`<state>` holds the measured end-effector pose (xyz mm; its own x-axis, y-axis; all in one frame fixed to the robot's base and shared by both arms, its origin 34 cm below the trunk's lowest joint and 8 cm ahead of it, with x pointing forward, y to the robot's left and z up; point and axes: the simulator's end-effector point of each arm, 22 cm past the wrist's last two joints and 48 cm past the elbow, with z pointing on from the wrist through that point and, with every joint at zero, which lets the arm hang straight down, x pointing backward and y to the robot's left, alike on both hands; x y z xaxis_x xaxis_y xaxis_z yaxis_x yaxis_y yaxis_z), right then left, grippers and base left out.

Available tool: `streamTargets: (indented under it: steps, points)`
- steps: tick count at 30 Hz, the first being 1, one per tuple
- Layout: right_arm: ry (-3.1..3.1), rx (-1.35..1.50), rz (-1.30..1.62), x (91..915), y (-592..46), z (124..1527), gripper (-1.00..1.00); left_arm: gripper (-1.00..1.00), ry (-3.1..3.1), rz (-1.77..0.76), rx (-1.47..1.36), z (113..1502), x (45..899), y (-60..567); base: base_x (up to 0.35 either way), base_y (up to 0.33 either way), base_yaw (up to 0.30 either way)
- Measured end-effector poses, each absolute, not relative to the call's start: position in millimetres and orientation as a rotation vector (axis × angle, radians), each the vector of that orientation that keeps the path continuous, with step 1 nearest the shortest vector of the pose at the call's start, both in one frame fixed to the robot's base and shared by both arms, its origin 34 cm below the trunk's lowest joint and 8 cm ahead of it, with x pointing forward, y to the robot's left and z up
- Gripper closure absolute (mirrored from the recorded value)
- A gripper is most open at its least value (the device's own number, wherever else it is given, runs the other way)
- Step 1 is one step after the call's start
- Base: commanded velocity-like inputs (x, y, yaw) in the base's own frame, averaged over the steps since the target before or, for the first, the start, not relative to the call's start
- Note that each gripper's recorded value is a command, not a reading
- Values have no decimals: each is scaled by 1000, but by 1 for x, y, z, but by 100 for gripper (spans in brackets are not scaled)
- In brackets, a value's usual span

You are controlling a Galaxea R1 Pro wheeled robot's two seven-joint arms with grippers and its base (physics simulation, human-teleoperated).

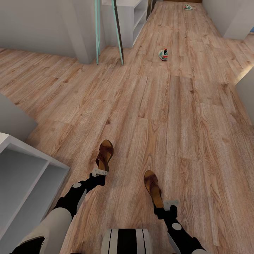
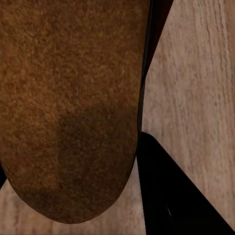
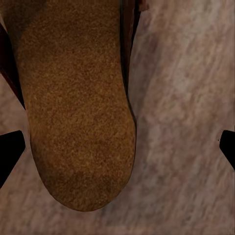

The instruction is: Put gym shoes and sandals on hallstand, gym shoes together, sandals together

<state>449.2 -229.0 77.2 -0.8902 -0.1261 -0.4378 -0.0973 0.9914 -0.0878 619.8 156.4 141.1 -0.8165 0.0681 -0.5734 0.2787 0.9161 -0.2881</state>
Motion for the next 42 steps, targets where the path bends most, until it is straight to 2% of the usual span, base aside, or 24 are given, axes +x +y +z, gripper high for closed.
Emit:
streamTargets:
  steps: [42]
  points:
    - [2717, -186, -73, 430, -224, 60, -100, 100, 2539, -496, 237, 117, 605, 157, 0, 0, 0]
